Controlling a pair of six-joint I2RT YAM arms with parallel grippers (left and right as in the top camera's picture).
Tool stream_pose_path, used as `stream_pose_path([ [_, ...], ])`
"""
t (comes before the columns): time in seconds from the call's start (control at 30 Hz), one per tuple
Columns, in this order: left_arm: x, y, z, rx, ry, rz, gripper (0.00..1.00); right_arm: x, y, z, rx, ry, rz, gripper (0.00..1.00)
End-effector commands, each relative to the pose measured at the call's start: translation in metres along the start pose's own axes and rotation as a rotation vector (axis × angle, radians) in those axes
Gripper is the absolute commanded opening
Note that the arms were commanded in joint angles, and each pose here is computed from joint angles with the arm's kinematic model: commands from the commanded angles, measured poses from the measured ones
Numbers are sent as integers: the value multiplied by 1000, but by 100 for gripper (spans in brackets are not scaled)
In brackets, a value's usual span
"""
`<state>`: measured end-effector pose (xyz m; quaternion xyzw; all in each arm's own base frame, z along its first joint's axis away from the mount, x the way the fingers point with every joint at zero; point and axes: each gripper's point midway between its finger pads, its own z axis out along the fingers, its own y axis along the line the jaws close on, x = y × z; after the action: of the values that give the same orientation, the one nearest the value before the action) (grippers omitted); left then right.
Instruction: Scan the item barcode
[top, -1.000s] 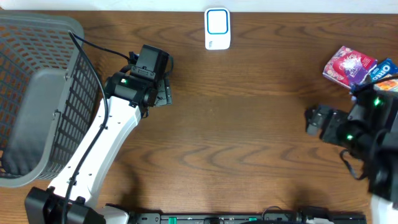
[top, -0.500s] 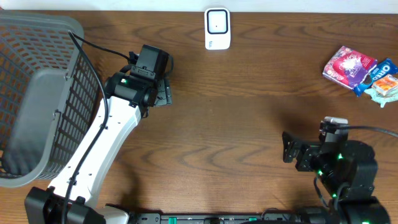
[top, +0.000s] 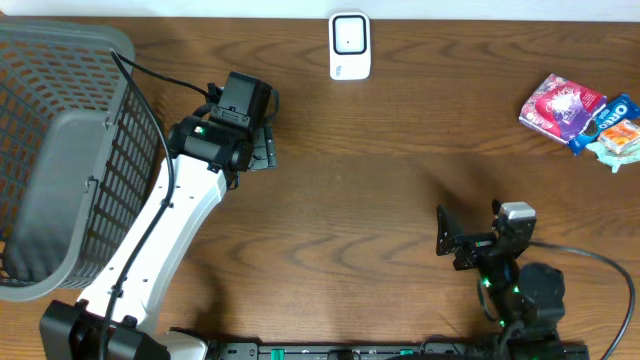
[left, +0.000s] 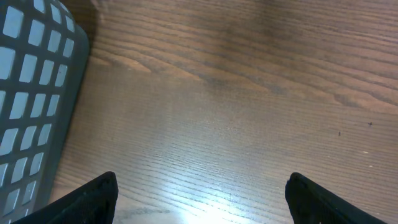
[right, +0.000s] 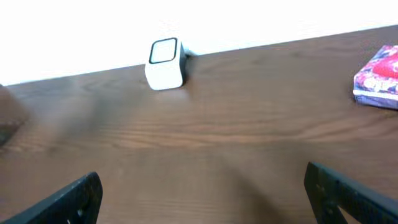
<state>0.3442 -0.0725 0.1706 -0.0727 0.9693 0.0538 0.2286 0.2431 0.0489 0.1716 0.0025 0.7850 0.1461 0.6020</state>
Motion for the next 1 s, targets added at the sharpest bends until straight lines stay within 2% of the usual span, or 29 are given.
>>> stream_pose_path([
  [0.0,-3,3,0,-19,-7,-9,86,3,-4,2,-5,-78,-29,99],
  [0.43,-3,3,0,-19,-7,-9,86,-2,-19,-2,41,-227,-95,99],
  [0.77,-3,3,0,-19,-7,-9,86,8,-29,-1,91,-178,-203,99],
  [0.97,-3,3,0,-19,-7,-9,86,8,-30,-1,97,-178,-208,99],
])
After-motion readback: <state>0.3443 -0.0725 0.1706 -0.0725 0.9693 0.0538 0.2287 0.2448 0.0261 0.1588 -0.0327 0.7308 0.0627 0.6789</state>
